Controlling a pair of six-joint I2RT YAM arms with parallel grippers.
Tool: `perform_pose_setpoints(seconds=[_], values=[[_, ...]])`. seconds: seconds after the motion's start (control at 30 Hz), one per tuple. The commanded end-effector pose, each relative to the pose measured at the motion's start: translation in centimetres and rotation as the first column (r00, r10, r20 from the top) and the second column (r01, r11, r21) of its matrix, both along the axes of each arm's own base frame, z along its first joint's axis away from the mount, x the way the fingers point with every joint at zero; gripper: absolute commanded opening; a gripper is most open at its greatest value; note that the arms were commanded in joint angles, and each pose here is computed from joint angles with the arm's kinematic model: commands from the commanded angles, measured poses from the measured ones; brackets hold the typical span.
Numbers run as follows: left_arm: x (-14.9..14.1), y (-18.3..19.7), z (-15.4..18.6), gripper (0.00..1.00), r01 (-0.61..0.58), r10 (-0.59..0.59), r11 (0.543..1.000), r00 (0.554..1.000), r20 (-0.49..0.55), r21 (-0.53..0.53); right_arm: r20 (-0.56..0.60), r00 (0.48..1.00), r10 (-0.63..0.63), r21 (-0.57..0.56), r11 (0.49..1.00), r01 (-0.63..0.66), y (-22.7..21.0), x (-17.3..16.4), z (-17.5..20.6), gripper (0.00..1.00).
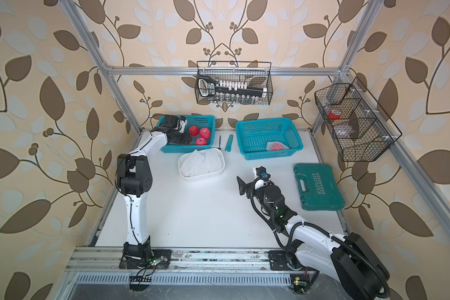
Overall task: Remove foam nets from apples
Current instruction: Place the apple in the basket, then pick up the apple from the basket.
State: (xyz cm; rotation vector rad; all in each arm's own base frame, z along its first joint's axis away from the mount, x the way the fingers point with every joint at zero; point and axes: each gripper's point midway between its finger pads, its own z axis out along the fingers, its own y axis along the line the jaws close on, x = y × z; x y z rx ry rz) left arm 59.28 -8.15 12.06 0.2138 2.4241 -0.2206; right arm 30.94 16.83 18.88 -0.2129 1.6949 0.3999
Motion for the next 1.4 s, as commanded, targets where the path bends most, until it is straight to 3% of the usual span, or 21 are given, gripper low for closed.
perform_pose_setpoints(seconds=[0.0,0.13,0.27,0.43,0.53,0.63,0.7,0.8,0.9,1.0,1.13,1.2,1.3,1.37], values=[[1.6,-0.7,1.5,0.48,0.042,-0.042,0.999,0.997,0.069,0.0,0.011,1.0,-0.023,0.002,1.0,0.023,-0.3,0.1,0.0,1.0],[3.4,-1.1,1.3,0.49,0.048,-0.047,0.999,0.995,0.091,-0.008,0.0,1.0,-0.031,-0.01,0.999,0.031,-0.2,0.6,-0.2,0.99],[3.7,-1.9,0.7,0.76,0.075,-0.071,0.997,0.993,0.095,-0.033,-0.007,0.998,-0.054,-0.026,0.998,0.054,-0.5,0.9,-0.7,1.0],[3.4,-2.5,2.7,0.93,0.091,-0.086,0.996,0.987,0.138,-0.027,0.0,0.994,-0.107,-0.058,0.993,0.107,-1.4,1.2,-0.6,1.0],[2.9,-2.6,5.0,0.95,0.096,-0.09,0.995,0.983,0.162,-0.032,0.014,0.991,-0.135,-0.066,0.989,0.136,-1.9,1.7,0.2,0.99],[1.7,-3.1,9.1,0.95,0.099,-0.079,0.991,0.977,0.196,-0.093,-0.021,0.963,-0.269,-0.048,0.962,0.268,-4.4,3.8,2.1,1.0],[0.2,-4.3,12.7,0.95,0.123,-0.084,0.979,0.97,0.228,-0.165,-0.103,0.936,-0.337,0.01,0.941,0.339,-6.6,6.0,3.3,0.99],[-3.1,-6.1,16.8,0.95,0.152,-0.084,0.966,0.948,0.306,-0.208,-0.167,0.945,-0.281,0.106,0.948,0.301,-7.9,9.9,5.7,1.0],[-7.4,-7.5,20.3,0.95,0.158,-0.049,0.96,0.908,0.417,-0.231,-0.261,0.924,-0.278,0.096,0.945,0.312,-10.0,13.9,6.3,1.0],[-12.1,-9.1,21.5,0.95,0.149,-0.015,0.963,0.864,0.503,-0.227,-0.33,0.908,-0.256,0.056,0.955,0.29,-11.1,17.4,6.0,0.99],[-17.7,-12.7,19.2,0.95,0.183,-0.016,0.951,0.836,0.549,-0.25,-0.392,0.864,-0.316,-0.064,0.946,0.317,-12.8,20.6,5.1,0.99],[-19.8,-15.1,16.8,0.94,0.216,-0.065,0.939,0.877,0.477,-0.268,-0.427,0.828,-0.364,-0.151,0.931,0.332,-13.9,21.6,4.4,0.98],[-23.0,-18.9,12.9,0.94,0.302,-0.187,0.923,0.894,0.407,-0.24,-0.471,0.79,-0.391,-0.245,0.919,0.309,-15.2,22.4,2.4,0.99],[-24.4,-20.0,10.5,0.94,0.329,-0.239,0.914,0.908,0.344,-0.235,-0.561,0.726,-0.398,-0.271,0.917,0.294,-16.6,22.8,0.4,0.98]])
